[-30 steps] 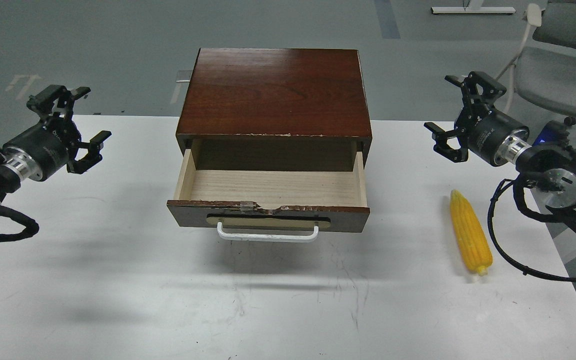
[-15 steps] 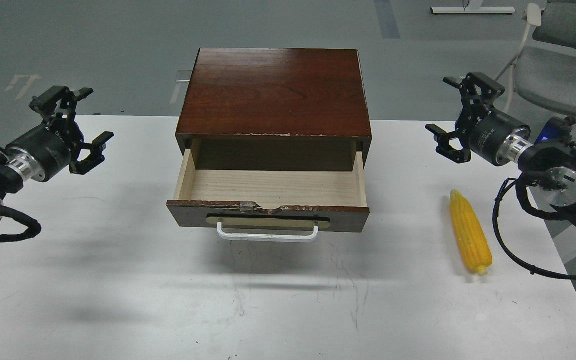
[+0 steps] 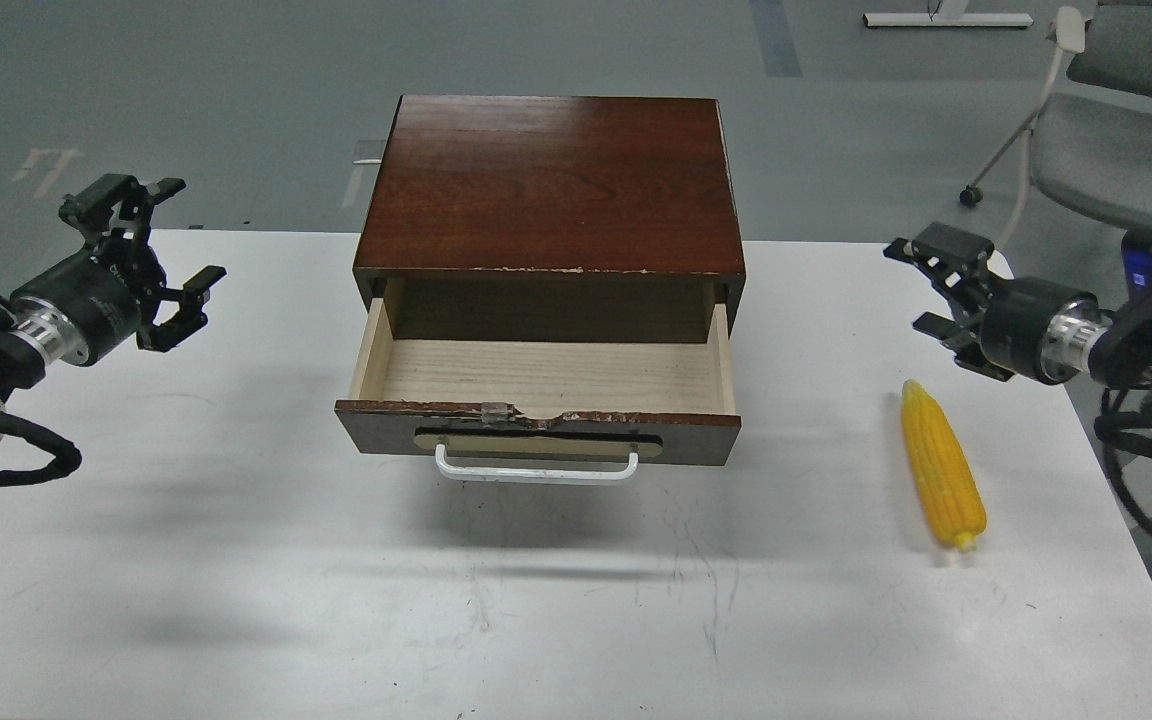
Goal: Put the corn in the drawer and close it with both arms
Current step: 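Lower the right gripper onto the yellow corn cob and grasp it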
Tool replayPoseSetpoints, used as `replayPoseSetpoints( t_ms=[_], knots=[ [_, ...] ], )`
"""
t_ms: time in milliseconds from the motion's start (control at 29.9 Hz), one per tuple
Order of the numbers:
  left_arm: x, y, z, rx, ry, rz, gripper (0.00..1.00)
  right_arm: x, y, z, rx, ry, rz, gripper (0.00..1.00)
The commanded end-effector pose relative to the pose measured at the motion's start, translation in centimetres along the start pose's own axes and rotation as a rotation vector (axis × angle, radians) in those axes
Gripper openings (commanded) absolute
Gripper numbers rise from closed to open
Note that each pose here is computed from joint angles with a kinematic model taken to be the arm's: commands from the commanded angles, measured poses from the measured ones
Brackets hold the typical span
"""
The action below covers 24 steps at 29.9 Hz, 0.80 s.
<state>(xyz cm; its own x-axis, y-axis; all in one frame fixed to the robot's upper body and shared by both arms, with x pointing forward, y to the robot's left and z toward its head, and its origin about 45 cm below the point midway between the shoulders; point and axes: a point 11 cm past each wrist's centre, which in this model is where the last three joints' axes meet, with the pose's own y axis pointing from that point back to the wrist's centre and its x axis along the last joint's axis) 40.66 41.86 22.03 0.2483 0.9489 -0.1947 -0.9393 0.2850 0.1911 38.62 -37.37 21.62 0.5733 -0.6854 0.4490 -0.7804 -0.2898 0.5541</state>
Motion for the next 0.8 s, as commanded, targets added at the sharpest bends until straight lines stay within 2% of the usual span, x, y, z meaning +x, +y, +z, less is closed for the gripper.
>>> replayPoseSetpoints(
  t_ms=[0,134,334,434,768],
  knots=[
    [-0.3,-0.2,-0.2,-0.004,0.008,-0.004,0.98,1.3,2.4,2.6,-0.105,0.28,0.024,0.97],
    [-0.8,-0.5,-0.8,-0.006,0.026,-0.01,0.98,1.3,3.9,3.8,-0.145,0.404,0.008,0.97],
    [-1.0,-0.6,-0.9,-0.007,0.03,-0.013,0.98,-1.9,3.7,5.1,-0.177,0.495,-0.091,0.96],
    [-0.8,-0.5,-0.9,-0.005,0.029,-0.01,0.98,-4.4,2.9,6.4,-0.203,0.548,-0.163,0.96],
    [-0.4,0.2,-2.0,0.007,0.044,0.006,0.98,-6.1,1.2,7.5,-0.215,0.603,-0.188,0.94]
  ],
)
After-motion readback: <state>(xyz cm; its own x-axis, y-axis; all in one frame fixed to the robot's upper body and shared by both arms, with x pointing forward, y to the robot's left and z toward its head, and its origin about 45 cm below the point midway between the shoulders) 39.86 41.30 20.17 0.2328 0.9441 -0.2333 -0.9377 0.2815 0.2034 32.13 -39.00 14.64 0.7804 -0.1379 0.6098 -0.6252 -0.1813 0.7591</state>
